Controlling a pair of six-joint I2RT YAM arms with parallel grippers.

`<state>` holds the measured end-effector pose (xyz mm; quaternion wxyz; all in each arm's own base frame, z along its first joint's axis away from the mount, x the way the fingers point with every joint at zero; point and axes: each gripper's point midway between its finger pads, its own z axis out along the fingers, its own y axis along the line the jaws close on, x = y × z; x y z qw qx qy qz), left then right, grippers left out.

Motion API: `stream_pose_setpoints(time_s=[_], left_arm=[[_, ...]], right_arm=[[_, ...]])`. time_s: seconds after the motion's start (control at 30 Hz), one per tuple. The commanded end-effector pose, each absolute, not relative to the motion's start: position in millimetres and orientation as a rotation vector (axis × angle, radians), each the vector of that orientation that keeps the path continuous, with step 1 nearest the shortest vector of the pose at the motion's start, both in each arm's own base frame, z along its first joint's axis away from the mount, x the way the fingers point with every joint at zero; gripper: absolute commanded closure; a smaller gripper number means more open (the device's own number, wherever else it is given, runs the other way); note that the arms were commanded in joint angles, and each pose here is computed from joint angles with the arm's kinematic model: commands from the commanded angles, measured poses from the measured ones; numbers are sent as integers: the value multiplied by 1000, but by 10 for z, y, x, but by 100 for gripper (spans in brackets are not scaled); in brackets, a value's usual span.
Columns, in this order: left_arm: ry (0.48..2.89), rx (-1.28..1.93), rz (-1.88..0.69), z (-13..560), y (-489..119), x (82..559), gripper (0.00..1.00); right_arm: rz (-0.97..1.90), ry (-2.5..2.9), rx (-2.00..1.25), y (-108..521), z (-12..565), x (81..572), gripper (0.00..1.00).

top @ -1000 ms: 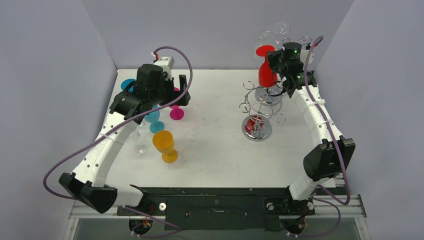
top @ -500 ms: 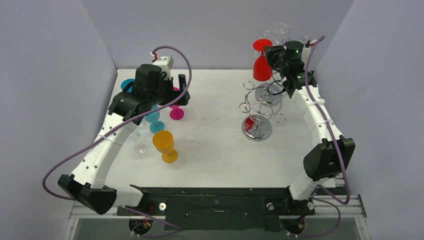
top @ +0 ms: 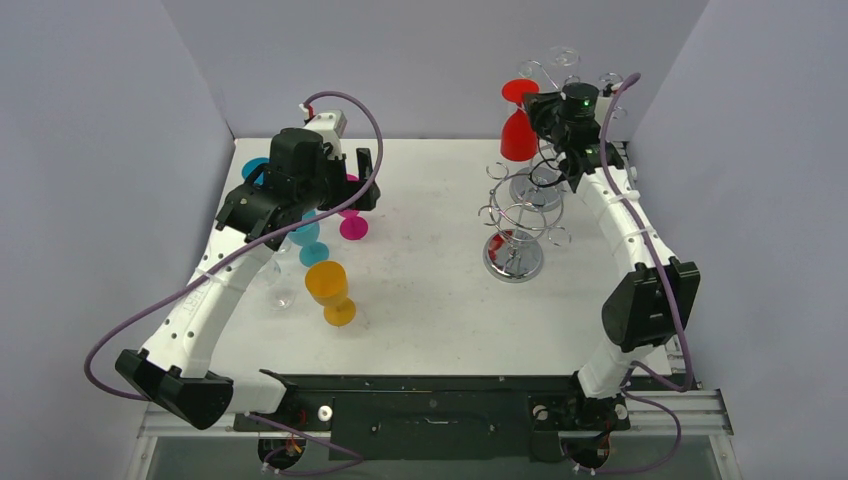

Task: Take the wine glass off the wine glass rack
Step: Pick up the wine glass from the wine rack.

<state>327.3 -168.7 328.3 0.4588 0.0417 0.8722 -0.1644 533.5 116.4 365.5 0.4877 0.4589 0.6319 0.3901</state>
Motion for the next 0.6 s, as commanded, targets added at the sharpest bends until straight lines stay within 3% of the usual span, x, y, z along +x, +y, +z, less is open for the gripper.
stream_pose_setpoints(time_s=[0.0, 0.57], left_arm=[[2078, 95, -425, 3484, -1670, 3256, 4], [2080, 91, -424, 3486, -1673, 3266, 4]], right_arm=[[977, 1416, 1105, 1047, 3961, 5384, 100], [922, 1321, 1149, 776, 4070, 5254, 100]])
